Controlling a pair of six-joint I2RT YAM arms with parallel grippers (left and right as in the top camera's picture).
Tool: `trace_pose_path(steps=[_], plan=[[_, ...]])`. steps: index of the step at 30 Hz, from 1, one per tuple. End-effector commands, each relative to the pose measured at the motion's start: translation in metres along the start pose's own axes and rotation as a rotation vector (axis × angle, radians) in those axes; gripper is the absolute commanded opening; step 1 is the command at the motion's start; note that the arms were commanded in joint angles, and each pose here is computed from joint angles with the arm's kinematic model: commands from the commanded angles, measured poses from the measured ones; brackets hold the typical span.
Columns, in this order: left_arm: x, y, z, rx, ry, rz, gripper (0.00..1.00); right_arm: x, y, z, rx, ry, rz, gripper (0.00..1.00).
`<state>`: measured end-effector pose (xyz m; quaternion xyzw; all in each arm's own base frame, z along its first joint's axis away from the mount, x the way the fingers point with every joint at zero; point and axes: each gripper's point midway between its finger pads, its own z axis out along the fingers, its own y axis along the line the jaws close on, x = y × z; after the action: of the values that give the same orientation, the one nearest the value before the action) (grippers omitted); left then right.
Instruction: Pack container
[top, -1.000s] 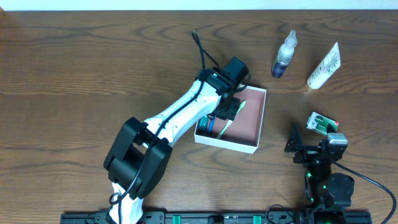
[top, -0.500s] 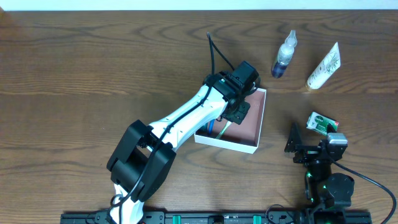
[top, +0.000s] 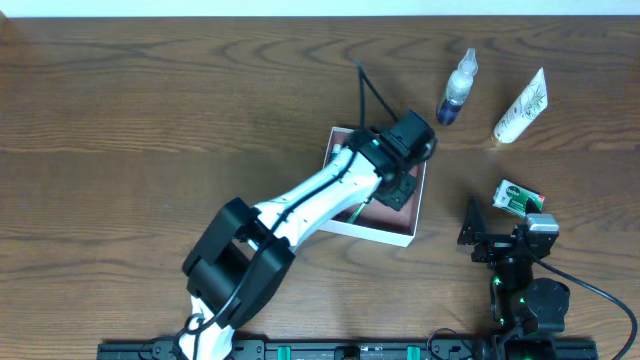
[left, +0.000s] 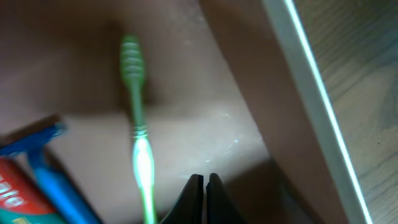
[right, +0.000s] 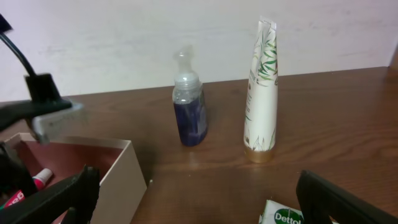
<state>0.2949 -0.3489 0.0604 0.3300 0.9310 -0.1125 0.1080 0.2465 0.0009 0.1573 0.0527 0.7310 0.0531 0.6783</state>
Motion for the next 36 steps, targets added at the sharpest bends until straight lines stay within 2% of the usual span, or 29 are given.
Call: trace_pose_path(steps=[1,9,19,36], plan=[[-0.001,-0.001,0.009,-0.003,0.011,0.021,0.06,0.000,-0.001,0.000,0.003,-0.001,-0.008,0.99],[0.005,0.002,0.022,-0.010,0.042,0.013,0.06,0.000,-0.001,0.000,0.002,-0.001,-0.008,0.99],[-0.011,0.011,0.024,-0.060,-0.027,-0.070,0.06,0.000,-0.001,0.000,0.002,-0.001,-0.008,0.99],[-0.003,0.021,0.031,-0.099,-0.015,-0.105,0.06,0.000,-0.001,0.000,0.002,-0.001,-0.008,0.99]])
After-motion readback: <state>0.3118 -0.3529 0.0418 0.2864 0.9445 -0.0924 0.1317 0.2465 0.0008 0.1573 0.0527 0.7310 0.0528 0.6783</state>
